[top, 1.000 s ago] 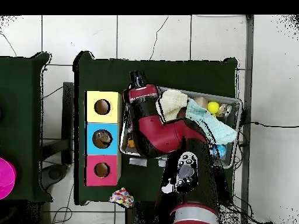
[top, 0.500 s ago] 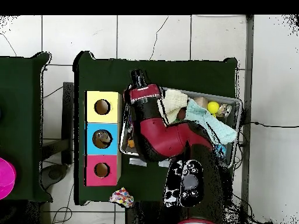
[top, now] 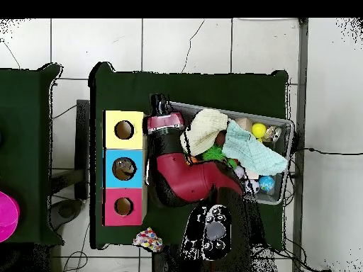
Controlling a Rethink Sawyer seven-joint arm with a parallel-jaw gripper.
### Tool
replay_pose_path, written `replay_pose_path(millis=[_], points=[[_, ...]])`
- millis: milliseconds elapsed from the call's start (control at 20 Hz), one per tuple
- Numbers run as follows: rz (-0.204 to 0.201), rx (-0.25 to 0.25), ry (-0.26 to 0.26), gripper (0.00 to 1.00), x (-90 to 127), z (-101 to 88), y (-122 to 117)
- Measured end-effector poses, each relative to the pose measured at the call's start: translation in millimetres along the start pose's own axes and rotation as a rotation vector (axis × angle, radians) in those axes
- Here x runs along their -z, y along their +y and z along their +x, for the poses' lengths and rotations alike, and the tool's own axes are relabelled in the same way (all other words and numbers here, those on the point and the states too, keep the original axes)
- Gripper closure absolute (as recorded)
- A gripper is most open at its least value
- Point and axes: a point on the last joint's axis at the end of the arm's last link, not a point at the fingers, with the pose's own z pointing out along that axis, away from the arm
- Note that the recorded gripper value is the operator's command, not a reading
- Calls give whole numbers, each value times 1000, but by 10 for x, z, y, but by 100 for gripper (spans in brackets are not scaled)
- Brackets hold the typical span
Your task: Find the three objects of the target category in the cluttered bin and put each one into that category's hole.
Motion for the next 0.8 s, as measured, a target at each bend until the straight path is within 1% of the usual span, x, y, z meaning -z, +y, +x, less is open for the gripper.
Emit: replay_pose_path(millis=[50, 250, 300, 400, 650, 700, 800], points=[[4, -17, 3, 100, 46, 29, 106], [16, -42, 10, 100, 141, 86, 278], [33, -57, 16, 100, 200, 115, 358], [52, -71, 22, 100, 263, 145, 429], [79, -84, 26, 100, 382, 194, 536], [92, -88, 31, 100, 452, 224, 570], [104, -90, 33, 100, 490, 239, 580]])
